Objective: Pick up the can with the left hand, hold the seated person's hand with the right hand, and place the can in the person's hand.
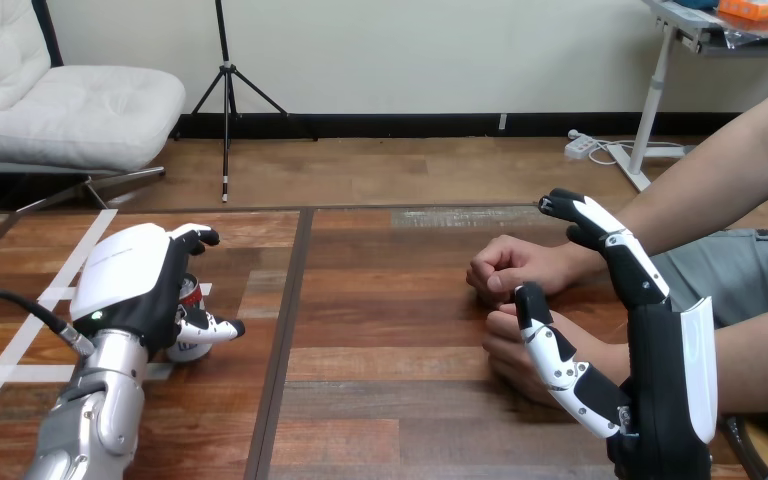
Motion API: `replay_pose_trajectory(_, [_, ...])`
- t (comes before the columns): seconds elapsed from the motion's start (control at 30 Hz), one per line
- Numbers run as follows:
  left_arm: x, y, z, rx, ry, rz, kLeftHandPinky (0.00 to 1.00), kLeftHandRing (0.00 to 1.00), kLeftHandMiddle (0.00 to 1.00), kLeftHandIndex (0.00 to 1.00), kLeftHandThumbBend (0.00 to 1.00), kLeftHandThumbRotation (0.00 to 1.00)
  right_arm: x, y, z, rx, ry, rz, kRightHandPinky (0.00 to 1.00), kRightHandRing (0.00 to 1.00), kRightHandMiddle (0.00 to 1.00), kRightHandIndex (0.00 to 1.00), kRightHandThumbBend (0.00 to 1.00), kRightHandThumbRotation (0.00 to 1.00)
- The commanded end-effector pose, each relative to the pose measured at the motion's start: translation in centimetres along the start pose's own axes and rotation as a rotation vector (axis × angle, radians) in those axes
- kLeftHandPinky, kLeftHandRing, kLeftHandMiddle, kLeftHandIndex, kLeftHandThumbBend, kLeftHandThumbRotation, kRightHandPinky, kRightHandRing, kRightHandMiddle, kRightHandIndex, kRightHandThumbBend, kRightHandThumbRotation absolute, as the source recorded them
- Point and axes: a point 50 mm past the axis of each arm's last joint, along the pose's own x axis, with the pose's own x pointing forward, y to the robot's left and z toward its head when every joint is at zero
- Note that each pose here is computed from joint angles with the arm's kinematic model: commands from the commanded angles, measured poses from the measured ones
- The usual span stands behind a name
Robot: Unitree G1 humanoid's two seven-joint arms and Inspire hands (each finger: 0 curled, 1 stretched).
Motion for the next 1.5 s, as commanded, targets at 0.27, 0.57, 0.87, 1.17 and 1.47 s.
replay_pose_trajectory(0.27, [0.71, 1.56, 0.65, 0.007, -0.036, 0.04, 0.61, 0.7, 0.75, 0.74, 0.75, 0.04, 1.69, -0.05, 0.34, 0.013, -0.074, -0.019, 0.79, 0.84, 0.81, 0.75, 0.32, 0.29])
replay_pose_trajectory(0.57, [0.68, 1.67, 0.76, -0.003, -0.044, 0.055, 0.6, 0.69, 0.74, 0.74, 0.75, 0.04, 1.75, -0.03, 0.31, 0.016, -0.07, -0.021, 0.8, 0.84, 0.8, 0.75, 0.31, 0.28])
replay_pose_trajectory(0.87, [0.67, 1.77, 0.81, -0.001, -0.045, 0.06, 0.6, 0.69, 0.73, 0.73, 0.76, 0.04, 1.81, 0.0, 0.33, 0.019, -0.073, -0.022, 0.8, 0.83, 0.8, 0.74, 0.31, 0.27])
replay_pose_trajectory(1.17, [0.64, 1.91, 0.97, 0.009, -0.02, 0.061, 0.6, 0.68, 0.73, 0.73, 0.77, 0.03, 1.88, 0.02, 0.32, 0.016, -0.074, -0.022, 0.79, 0.83, 0.8, 0.74, 0.31, 0.26])
replay_pose_trajectory(1.47, [0.69, 1.95, 1.06, 0.068, 0.043, 0.011, 0.61, 0.7, 0.76, 0.75, 0.78, 0.03, 1.92, 0.06, 0.32, 0.019, -0.075, -0.023, 0.78, 0.82, 0.8, 0.74, 0.31, 0.26])
